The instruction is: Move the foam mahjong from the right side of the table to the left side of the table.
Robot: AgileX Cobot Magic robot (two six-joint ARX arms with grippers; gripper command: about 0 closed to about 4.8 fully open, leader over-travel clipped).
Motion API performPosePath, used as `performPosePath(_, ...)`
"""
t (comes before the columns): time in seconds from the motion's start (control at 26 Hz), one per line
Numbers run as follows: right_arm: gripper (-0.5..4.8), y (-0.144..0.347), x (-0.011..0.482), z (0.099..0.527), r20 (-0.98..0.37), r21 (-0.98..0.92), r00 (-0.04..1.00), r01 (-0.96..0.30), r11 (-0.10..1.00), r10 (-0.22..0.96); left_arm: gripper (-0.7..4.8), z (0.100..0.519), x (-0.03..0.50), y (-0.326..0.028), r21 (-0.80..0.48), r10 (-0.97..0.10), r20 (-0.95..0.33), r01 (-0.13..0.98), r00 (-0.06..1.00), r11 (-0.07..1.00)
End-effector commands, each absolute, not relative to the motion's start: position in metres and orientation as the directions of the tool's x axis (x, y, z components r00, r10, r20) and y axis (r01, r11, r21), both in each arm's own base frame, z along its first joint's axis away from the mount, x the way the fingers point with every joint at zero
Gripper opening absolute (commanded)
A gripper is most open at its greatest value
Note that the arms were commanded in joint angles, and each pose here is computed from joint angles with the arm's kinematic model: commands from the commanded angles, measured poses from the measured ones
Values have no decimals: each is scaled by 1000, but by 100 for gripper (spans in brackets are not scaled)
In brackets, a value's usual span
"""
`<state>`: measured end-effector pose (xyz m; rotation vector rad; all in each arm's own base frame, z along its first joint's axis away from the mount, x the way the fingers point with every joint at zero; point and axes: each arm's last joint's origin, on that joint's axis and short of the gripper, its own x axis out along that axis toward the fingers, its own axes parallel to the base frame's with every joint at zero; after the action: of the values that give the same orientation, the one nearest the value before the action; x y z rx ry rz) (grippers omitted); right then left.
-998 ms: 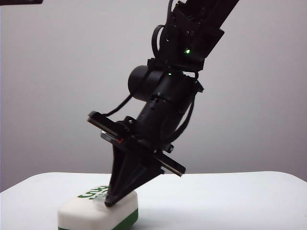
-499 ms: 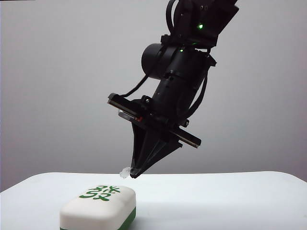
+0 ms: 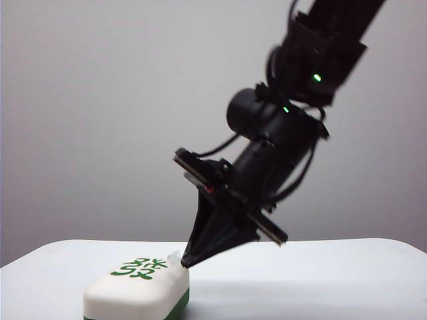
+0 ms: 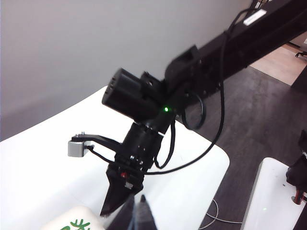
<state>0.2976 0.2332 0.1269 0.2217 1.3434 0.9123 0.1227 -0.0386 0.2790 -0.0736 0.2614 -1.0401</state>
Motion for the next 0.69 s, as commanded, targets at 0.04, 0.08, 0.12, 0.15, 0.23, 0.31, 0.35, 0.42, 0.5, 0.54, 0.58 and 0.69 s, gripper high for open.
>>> performPosePath(0.04, -5, 234, 295, 121, -675, 680, -31, -413, 605, 737, -5, 281, 122, -39, -179, -863, -175, 847, 474, 501)
performPosePath(0.08, -5, 232, 292, 116, -661, 693, -41, -417, 589, 749, -5, 280, 122, -39, -182, -862, -179, 845, 474, 502)
performPosePath(0.12, -5, 232, 290, 114, -645, 704, -46, -425, 569, 763, -5, 280, 122, -39, -182, -862, -179, 845, 474, 502)
performPosePath(0.15, -5, 231, 290, 113, -642, 704, -41, -427, 568, 766, -5, 280, 122, -39, -181, -862, -179, 846, 474, 502)
performPosePath(0.23, -5, 230, 291, 111, -641, 711, -31, -401, 578, 767, -5, 280, 122, -39, -174, -862, -179, 847, 474, 502)
performPosePath(0.31, -5, 229, 292, 109, -638, 718, -40, -393, 575, 769, -5, 280, 122, -39, -173, -862, -181, 848, 473, 502)
performPosePath(0.35, -5, 229, 292, 108, -639, 719, -41, -387, 577, 768, -5, 280, 122, -39, -176, -862, -183, 847, 473, 502)
performPosePath(0.42, -5, 229, 292, 108, -634, 726, -46, -380, 573, 772, -5, 279, 122, -39, -181, -862, -187, 846, 471, 502)
performPosePath(0.5, -5, 229, 292, 108, -630, 734, -49, -364, 573, 775, -5, 279, 121, -39, -186, -862, -190, 845, 470, 502)
performPosePath(0.54, -5, 229, 292, 109, -627, 739, -51, -352, 574, 777, -5, 279, 121, -39, -188, -862, -192, 844, 470, 502)
performPosePath(0.58, -5, 229, 292, 108, -626, 744, -56, -342, 574, 778, -5, 278, 121, -39, -189, -862, -193, 844, 469, 502)
performPosePath(0.69, -5, 222, 294, 110, -627, 753, -62, -304, 583, 777, -5, 278, 121, -38, -196, -862, -197, 843, 466, 501)
